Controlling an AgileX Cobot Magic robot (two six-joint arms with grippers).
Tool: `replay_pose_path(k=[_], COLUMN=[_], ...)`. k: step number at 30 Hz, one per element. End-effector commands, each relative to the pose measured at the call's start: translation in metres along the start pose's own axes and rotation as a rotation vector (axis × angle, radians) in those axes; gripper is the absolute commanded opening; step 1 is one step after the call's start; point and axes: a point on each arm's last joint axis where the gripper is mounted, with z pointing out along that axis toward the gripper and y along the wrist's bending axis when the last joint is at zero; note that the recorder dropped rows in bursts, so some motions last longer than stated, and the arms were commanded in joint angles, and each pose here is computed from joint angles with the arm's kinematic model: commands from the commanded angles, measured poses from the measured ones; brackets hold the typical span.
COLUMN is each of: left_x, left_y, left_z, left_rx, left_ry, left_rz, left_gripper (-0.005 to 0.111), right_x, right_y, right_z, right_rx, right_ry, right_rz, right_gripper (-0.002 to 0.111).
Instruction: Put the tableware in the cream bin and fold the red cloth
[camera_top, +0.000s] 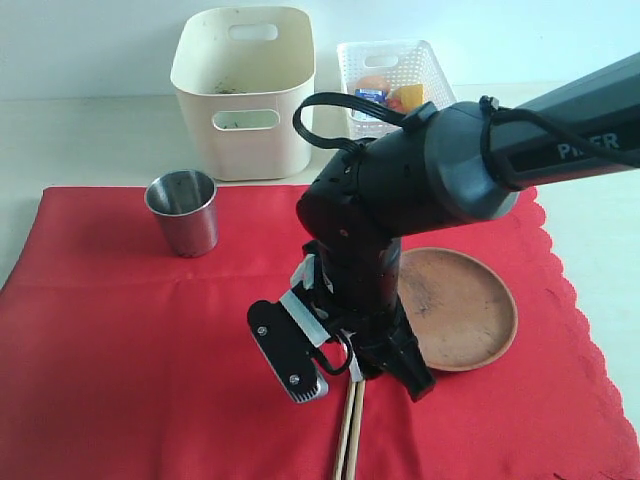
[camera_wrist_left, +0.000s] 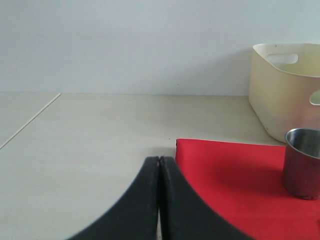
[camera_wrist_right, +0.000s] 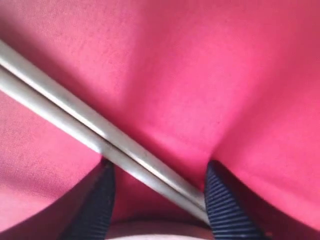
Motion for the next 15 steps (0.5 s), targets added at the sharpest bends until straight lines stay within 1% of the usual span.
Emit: replay_pose_path(k=[1,3,5,6,8,10,15], left_x=[-0.0006,-0.0006,-0.0006,-0.0006,-0.0006,-0.0006,-0.0006], left_y=[0.0,0.0,0.0,0.0,0.0,0.0,0.0], left_z=[-0.0004,-0.0004,-0.0004,-0.0004,-0.0004,-0.0004,-0.0004], left_rx=[0.0,0.0,0.0,0.0,0.0,0.0,0.0], left_ry=[-0.009,-0.009,-0.009,-0.009,-0.009,-0.009,-0.009], left_rz=[-0.008,-0.008,-0.008,-0.008,-0.008,-0.008,-0.008], left_gripper=[0.0,0.0,0.0,0.0,0.0,0.0,0.0], right_x=[-0.0055,-0.0082,-0.0104,-0.0109,-0.0115,-0.0115,-0.0115], right_y=[-0.0069,-0.0114,-0.0143,-0.0147,-0.0146,-0.0146,-0.0146], right_z=[0.0129,0.0142,0.018,0.0196,0.0214,0.0216,0.0216], right_rx=[0.073,0.12,0.147,0.15,0.146,0.145,0.145], right_ry=[-0.035,-0.059,-0.075,-0.077,-0.08,-0.08,-0.08], right_rz=[-0.032,-0.034,-0.035,-0.036,-0.031,-0.031,-0.031], right_gripper=[0.053,0.05,0.043,0.035,0.024,0.016,0.003])
